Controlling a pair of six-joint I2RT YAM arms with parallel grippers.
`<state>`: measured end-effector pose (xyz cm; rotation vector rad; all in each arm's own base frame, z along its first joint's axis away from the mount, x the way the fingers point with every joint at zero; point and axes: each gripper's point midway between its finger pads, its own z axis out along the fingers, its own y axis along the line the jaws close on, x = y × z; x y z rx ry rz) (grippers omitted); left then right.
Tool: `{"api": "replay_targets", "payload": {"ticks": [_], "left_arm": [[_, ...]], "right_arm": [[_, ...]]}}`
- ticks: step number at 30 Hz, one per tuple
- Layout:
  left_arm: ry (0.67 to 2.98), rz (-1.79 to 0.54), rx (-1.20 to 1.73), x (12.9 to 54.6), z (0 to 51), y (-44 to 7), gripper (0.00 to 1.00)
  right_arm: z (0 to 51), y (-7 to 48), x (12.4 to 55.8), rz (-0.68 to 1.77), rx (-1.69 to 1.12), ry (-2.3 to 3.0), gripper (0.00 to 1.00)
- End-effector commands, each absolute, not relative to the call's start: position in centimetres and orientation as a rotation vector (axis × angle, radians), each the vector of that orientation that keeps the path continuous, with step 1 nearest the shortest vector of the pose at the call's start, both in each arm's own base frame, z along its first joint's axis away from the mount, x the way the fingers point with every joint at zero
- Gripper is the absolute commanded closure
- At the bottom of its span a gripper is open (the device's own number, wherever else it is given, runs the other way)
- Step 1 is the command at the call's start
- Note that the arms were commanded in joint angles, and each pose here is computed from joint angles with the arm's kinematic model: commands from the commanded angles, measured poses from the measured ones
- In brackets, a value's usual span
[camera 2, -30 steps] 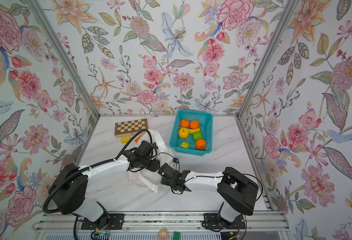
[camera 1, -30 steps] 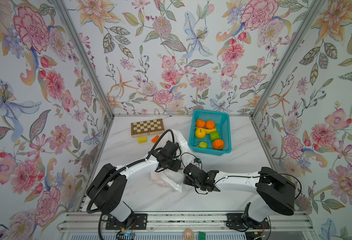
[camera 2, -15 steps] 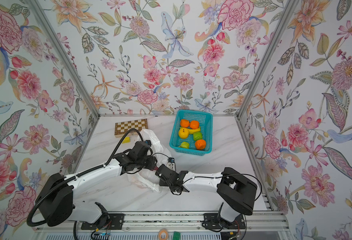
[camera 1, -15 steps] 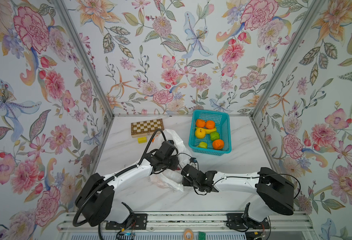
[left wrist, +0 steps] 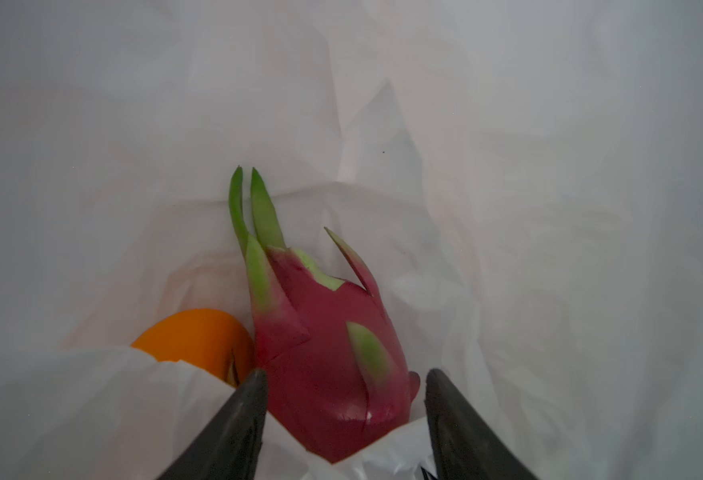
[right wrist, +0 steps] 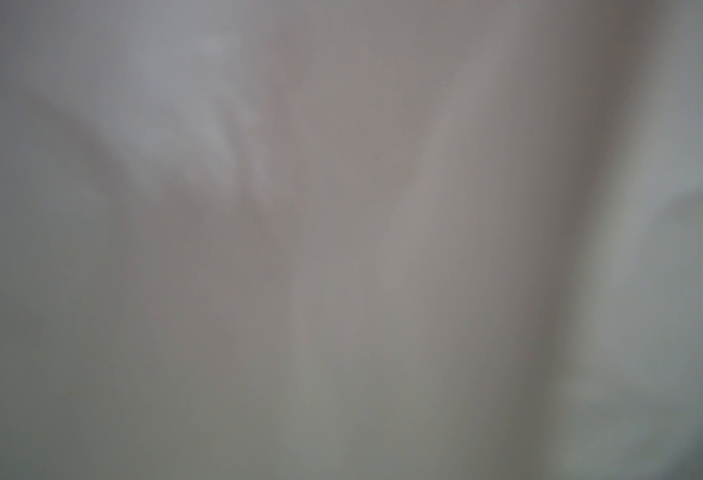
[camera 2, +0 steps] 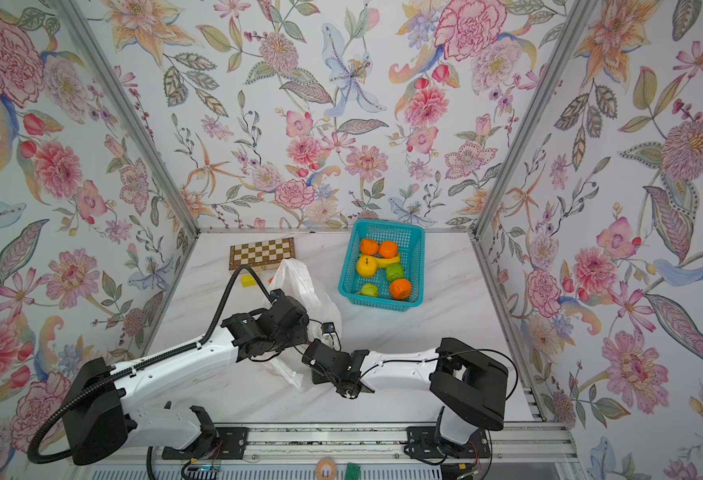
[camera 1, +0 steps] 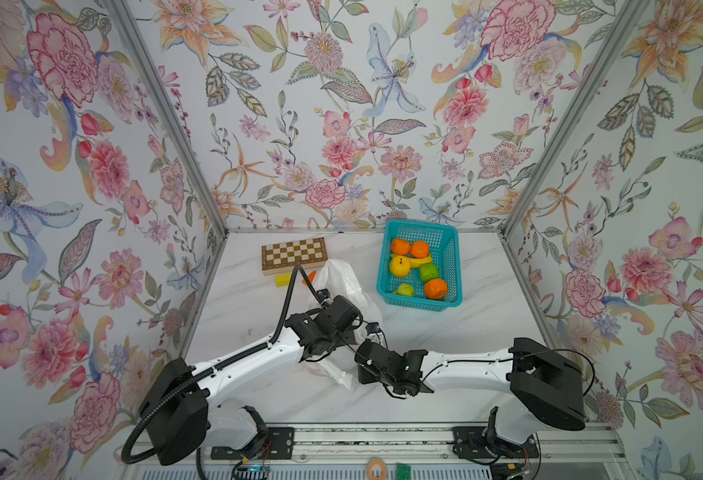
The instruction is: Untie the knot of the plastic bag and take out the fruit
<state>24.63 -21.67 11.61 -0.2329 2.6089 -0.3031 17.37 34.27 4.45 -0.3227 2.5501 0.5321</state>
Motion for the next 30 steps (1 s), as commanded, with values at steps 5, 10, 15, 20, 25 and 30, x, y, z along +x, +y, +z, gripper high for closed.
{"api": "replay_targets", "payload": {"ticks": [5, 10, 15, 20, 25, 30], "left_arm": [[2.669, -0.334, -0.323, 21.8, 8.7, -20.5, 0.32], [2.694, -0.31, -0.311, 19.7, 7.5, -20.5, 0.22], [2.646, -0.354, -0.38, 19.7, 7.0, -20.0, 0.13], [2.514, -0.431, -0.439, 21.5, 9.3, -20.3, 0.06], [2.456, -0.49, -0.503, 22.8, 10.9, -20.6, 0.07], [2.467, -0.563, -0.537, 22.8, 10.6, -21.4, 0.07]], "right_arm": [[5.4, 34.4, 17.1, 0.629, -0.374, 2.479, 1.0], [5.8, 34.4, 18.0, 0.622, -0.317, 2.47, 0.97], [7.4, 35.9, 17.6, 0.747, -0.333, 2.432, 0.8], [9.7, 36.8, 17.3, 0.876, -0.339, 2.351, 0.41], [11.0, 38.5, 17.0, 0.998, -0.378, 2.294, 0.25], [10.4, 40.1, 17.5, 1.049, -0.359, 2.294, 0.17]]}}
